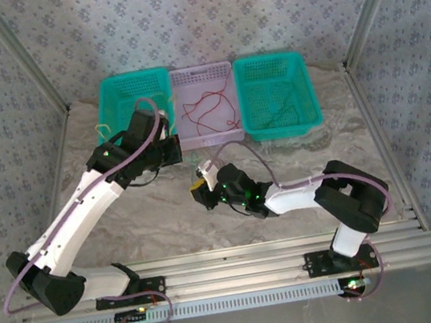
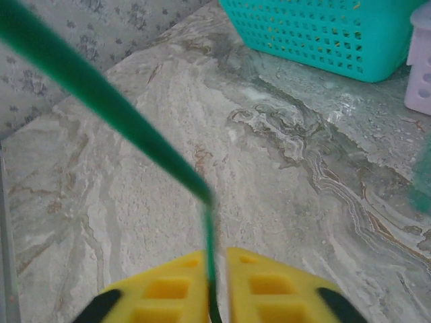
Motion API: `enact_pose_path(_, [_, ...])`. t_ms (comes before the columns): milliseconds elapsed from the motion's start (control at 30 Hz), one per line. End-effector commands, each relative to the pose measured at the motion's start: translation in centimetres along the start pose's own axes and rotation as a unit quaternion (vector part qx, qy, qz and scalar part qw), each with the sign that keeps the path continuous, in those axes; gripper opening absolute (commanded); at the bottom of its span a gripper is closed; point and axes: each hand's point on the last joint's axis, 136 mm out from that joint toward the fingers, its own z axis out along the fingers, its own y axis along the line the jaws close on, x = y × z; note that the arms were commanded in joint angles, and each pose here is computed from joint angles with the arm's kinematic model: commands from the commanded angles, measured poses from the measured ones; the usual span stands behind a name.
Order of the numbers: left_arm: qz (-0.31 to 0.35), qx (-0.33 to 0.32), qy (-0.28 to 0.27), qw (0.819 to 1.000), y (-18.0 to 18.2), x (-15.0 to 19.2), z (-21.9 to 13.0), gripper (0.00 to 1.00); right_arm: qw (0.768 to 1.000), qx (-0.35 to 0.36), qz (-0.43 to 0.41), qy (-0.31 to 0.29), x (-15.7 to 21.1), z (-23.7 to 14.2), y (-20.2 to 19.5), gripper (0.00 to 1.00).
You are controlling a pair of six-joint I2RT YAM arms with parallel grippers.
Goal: Untangle the cables
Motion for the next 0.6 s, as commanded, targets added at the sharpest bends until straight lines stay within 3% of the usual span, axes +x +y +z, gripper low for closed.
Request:
enact_pose_path(0, [0.001,0.011,-0.026,1.000,-0.3,-1.0,-2.0,0.00,1.000,-0.011,-0.002,-0.025,-2.3,0.1,0.6,0.06])
enact_pose_path(100, [0.003,0.008,-0.033,0.999,-0.2,-1.2,-2.3,0.00,1.000,-0.011,-0.002,-0.021,-2.0,-0.4,0.4,0.00])
enact_pose_path(333, [0.014,-0.018,-0.058,0.998,0.9,-2.8,-3.7,0.00,1.000,-0.004,0.007,-0.013,-1.0,-1.5,-0.1,0.00])
enact_pose_path(567, [0.013,-0.081,-0.105,0.991,4.7,-6.1,-6.1,0.00,0.998,0.056,0.023,-0.008,0.9,-4.6,-3.3,0.00])
